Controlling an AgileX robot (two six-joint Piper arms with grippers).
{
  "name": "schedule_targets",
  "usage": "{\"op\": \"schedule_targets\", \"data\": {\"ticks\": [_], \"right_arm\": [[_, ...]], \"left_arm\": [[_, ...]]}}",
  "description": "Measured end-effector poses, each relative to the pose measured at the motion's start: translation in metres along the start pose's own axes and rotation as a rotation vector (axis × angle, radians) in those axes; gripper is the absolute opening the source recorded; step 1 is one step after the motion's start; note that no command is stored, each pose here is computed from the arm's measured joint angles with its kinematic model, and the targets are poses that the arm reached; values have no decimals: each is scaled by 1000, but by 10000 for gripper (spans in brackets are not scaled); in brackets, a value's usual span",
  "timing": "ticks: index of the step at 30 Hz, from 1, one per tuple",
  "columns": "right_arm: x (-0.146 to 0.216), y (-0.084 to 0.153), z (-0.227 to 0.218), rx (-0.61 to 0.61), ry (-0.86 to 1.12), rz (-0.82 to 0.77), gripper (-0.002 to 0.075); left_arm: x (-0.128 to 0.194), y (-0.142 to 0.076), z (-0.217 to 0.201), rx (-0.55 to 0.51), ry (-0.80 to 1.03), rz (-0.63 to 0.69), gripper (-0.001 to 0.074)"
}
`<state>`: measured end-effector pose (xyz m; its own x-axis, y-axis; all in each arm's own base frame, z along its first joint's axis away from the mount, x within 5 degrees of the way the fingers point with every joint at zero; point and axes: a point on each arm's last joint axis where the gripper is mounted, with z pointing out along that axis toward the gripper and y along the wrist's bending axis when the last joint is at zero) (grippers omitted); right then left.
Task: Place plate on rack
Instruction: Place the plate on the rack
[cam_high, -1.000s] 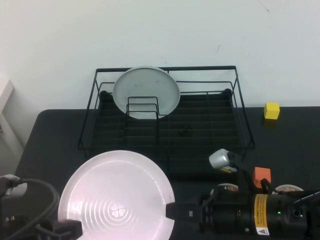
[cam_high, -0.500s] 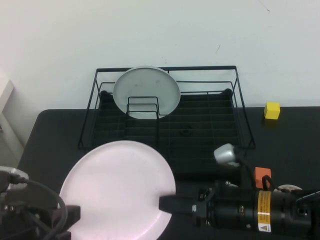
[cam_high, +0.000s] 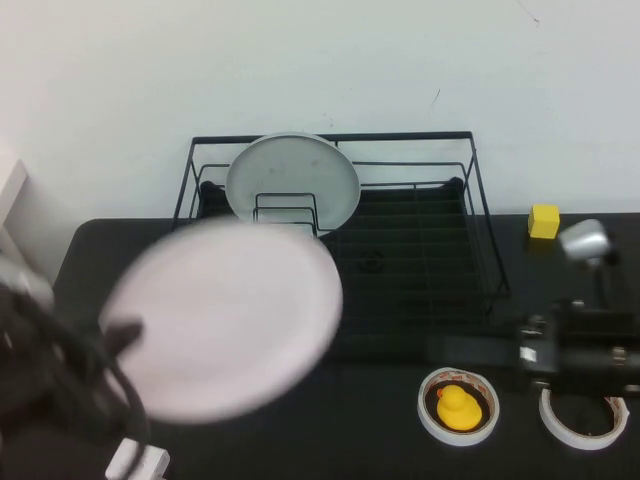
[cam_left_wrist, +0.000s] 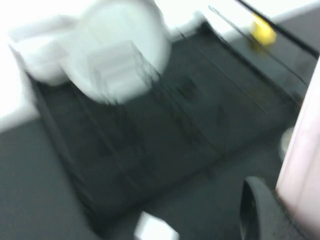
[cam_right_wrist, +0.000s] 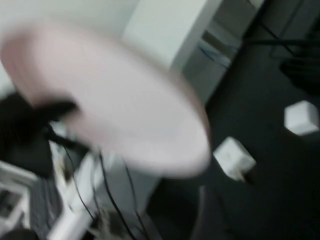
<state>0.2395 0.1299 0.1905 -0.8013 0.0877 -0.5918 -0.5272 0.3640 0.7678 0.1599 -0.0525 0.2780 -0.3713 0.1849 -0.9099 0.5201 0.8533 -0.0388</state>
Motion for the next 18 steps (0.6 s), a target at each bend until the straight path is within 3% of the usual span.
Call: {"op": "schedule_targets", "data": {"ticks": [3, 7, 9, 14, 18], "right_arm": [[-1, 4, -21, 24, 66, -94, 350], [0, 13, -45, 68, 150, -206, 118], [0, 21, -53, 79, 164, -259, 55], [-3, 53, -67, 82, 130, -399, 9], [-5, 75, -78, 135, 72, -586, 5]], "left_arm": [[-27, 11, -1, -92, -81, 81, 65], [-61, 26, 6, -168, -134, 169, 65], [-76, 32, 13, -177, -144, 192, 65], [-108, 51, 42, -188, -136, 309, 65], [-118, 68, 74, -190, -87, 513, 65]]}}
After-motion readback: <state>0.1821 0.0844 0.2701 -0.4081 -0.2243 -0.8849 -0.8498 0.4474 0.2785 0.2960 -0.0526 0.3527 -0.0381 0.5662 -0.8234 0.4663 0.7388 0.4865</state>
